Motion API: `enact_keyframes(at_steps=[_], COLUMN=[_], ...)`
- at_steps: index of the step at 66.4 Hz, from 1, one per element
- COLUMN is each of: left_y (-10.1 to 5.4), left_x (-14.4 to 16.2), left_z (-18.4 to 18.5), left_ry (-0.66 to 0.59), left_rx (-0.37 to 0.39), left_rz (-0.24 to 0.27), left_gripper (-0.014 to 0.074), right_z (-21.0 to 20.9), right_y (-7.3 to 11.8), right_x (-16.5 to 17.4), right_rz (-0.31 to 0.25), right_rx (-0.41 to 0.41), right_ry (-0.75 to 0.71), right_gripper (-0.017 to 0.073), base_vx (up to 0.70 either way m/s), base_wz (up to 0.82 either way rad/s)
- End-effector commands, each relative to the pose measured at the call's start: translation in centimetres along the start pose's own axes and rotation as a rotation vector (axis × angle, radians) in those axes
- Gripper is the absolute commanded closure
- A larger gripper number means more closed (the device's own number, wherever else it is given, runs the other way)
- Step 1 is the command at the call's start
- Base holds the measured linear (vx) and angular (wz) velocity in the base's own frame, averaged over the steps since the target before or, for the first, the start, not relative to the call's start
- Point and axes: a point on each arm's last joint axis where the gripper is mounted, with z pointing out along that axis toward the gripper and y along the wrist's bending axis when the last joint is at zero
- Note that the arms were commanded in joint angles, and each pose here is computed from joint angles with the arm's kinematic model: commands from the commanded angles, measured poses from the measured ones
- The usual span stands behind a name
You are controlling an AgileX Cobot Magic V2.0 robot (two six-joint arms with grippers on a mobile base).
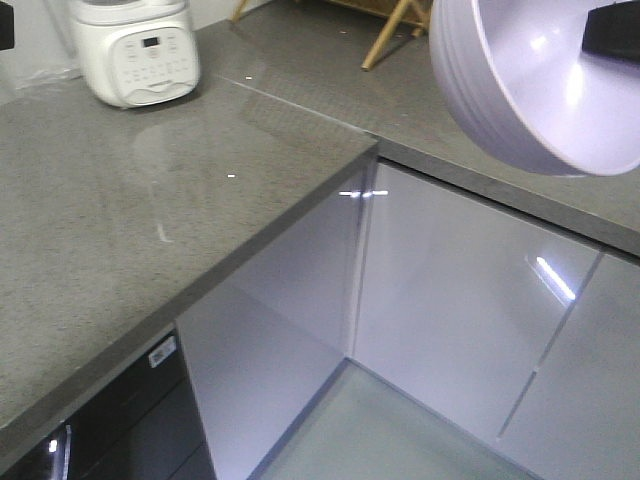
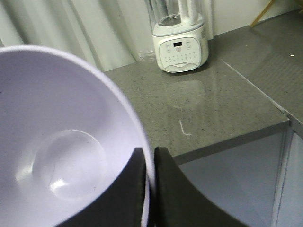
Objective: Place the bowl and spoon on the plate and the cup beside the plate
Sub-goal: 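Drive the base, holding spoon and bowl, toward the counter with the plate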
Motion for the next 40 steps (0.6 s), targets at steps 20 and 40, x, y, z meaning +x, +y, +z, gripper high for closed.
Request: enact_keyframes(at_steps=[20, 40], left_y=[-0.88, -0.88], left_x=[-0.93, -0.93], left_z=[-0.96, -0.96], left_ry=[-0.095, -0.095], left_rx=[0.027, 0.027], left_rz=[0.003, 0.003], left_gripper=[0.0600, 0.0600], right_z=[-0.80, -0.80], right_y=[1.02, 1.02], right_x=[-1.21, -1.21], right_rz=[-0.015, -0.015], right_rx=[-0.015, -0.015], right_ry=[-0.089, -0.089], right_gripper=[0.0565, 0.0565], base_vx=[-0.06, -0.06], base_wz=[-0.38, -0.36])
